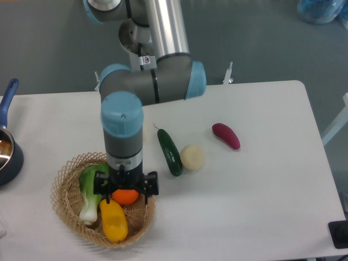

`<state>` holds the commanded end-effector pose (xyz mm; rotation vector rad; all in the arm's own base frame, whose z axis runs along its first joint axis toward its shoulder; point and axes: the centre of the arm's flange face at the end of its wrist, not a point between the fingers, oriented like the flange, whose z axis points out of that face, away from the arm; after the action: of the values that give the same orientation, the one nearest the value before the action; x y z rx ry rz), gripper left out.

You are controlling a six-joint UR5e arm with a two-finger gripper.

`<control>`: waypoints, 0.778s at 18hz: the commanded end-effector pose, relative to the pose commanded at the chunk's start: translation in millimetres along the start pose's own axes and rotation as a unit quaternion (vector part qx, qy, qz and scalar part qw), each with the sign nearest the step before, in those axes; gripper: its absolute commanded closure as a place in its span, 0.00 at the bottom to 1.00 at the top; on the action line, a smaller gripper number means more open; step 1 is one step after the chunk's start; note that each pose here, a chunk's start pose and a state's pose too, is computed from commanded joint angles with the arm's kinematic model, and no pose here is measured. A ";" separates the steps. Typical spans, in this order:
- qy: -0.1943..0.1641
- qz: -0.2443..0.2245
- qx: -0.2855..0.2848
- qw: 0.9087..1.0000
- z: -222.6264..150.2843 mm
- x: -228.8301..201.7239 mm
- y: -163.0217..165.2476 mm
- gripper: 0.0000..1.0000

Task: Pick up the mango from the basket
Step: 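Lower the gripper into the basket around the yellow mango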

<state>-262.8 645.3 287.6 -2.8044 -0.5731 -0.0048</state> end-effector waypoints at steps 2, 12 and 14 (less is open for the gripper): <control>-0.001 0.002 0.015 1.000 12.2 5.6 -3.0 0.00; 0.003 -0.018 -0.011 1.000 54.4 16.4 0.0 0.00; 0.003 -0.017 -0.014 1.000 57.8 19.2 0.7 0.00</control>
<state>-247.9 667.6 233.0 -2.8199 -0.6223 -0.0290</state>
